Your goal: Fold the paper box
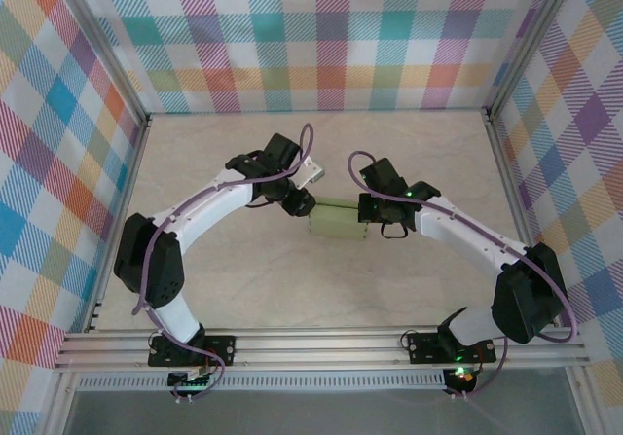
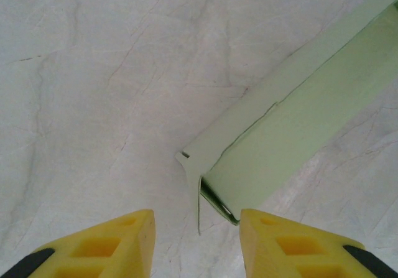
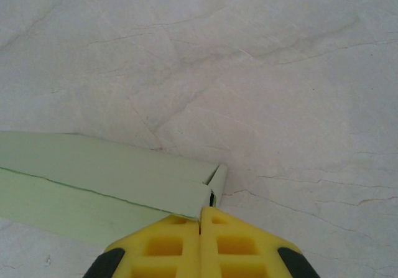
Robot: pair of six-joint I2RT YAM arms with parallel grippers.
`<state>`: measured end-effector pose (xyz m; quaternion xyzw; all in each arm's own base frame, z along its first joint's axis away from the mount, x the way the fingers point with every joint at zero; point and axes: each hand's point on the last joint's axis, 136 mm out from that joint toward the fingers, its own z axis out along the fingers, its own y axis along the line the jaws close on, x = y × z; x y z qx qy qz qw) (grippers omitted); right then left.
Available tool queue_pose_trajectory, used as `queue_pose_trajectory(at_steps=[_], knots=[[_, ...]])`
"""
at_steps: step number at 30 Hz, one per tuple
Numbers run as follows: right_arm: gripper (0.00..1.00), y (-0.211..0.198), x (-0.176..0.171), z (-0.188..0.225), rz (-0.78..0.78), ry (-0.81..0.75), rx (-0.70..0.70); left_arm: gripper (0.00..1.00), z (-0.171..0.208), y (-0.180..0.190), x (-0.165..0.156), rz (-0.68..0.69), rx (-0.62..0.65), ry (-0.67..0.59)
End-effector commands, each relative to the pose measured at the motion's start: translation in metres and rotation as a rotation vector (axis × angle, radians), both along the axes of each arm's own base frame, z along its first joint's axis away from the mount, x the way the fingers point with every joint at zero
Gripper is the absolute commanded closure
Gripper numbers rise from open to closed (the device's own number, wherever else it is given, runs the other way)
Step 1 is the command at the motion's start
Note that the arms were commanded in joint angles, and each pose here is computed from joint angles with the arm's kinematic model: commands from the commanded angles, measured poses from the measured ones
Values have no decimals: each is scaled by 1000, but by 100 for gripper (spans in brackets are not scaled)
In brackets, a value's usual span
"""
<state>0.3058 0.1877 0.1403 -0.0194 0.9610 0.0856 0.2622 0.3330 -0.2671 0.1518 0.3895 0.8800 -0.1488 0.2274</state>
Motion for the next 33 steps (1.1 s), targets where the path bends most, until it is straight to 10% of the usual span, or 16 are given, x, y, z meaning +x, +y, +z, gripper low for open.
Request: queue_pose_trajectory(at_steps=[1, 19, 33], knots=[[100, 0, -17, -18, 39, 94, -31, 60, 7, -4, 4, 6, 8, -15], [100, 4, -17, -19, 59, 94, -21, 100, 0, -17, 4, -1, 9, -7], [100, 9, -17, -19, 78, 83, -47, 100, 7, -29, 10, 283, -116, 122]])
